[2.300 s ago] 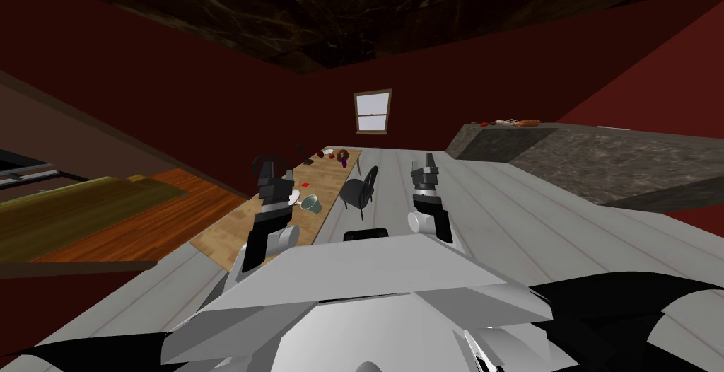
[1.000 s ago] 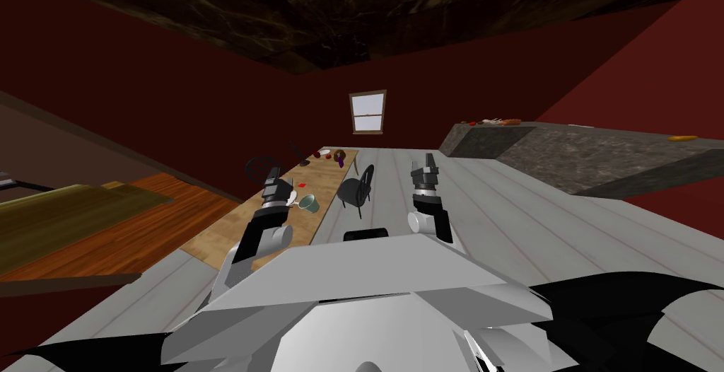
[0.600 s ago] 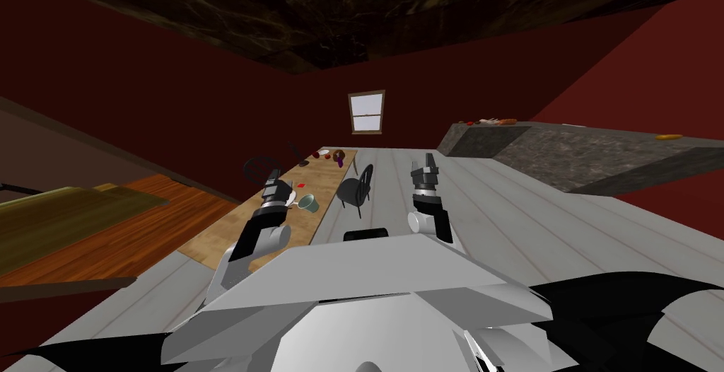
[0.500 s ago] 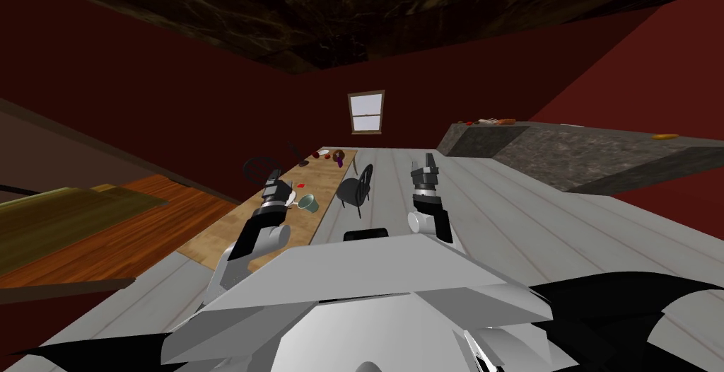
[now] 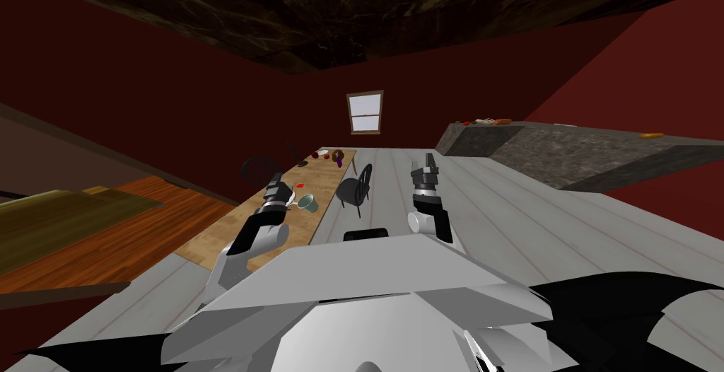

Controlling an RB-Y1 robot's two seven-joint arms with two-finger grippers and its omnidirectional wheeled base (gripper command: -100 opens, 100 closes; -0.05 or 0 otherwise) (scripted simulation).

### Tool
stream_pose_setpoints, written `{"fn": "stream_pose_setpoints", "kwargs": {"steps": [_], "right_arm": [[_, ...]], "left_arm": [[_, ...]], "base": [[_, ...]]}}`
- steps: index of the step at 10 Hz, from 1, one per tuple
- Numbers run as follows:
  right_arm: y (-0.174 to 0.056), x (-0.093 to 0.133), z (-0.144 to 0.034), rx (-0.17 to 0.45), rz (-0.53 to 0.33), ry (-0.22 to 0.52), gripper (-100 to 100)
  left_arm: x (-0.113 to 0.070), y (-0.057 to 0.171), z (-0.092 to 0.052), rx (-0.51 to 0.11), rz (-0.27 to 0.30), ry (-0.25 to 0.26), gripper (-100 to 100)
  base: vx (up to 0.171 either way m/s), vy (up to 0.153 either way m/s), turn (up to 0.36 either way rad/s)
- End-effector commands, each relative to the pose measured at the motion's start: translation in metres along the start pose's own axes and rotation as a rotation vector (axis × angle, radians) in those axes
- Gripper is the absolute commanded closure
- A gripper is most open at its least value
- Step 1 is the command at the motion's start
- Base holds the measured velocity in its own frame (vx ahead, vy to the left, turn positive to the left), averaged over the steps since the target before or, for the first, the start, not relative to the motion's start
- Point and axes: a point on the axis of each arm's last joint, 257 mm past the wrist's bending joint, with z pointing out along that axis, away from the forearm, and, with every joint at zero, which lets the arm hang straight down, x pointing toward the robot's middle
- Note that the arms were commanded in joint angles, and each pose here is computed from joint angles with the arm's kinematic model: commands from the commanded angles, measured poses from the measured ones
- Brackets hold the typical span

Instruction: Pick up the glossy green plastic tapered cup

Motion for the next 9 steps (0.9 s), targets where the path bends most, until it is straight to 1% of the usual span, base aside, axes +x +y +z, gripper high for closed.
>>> {"fn": "stream_pose_setpoints", "kwargs": {"steps": [1,2,5,6,8,9], "right_arm": [[0.0,0.0,0.0,0.0,0.0,0.0,0],[0.0,0.0,0.0,0.0,0.0,0.0,0],[0.0,0.0,0.0,0.0,0.0,0.0,0],[0.0,0.0,0.0,0.0,0.0,0.0,0],[0.0,0.0,0.0,0.0,0.0,0.0,0],[0.0,0.0,0.0,0.0,0.0,0.0,0]], "left_arm": [[-0.002,0.007,0.0,-0.029,0.0,-0.002,-100],[-0.006,0.015,0.001,-0.065,-0.006,-0.009,-100],[-0.01,0.036,0.002,-0.147,-0.015,-0.016,-100],[-0.01,0.04,0.001,-0.162,-0.015,-0.017,-100],[-0.013,0.054,0.002,-0.217,-0.026,-0.021,-100],[-0.013,0.057,0.001,-0.23,-0.026,-0.021,-100]], "base": [[0.0,0.0,0.0],[-0.01,0.004,-0.033],[-0.011,0.007,-0.02],[-0.006,0.003,0.0],[-0.007,0.007,-0.017],[0.0,0.0,0.0]]}}
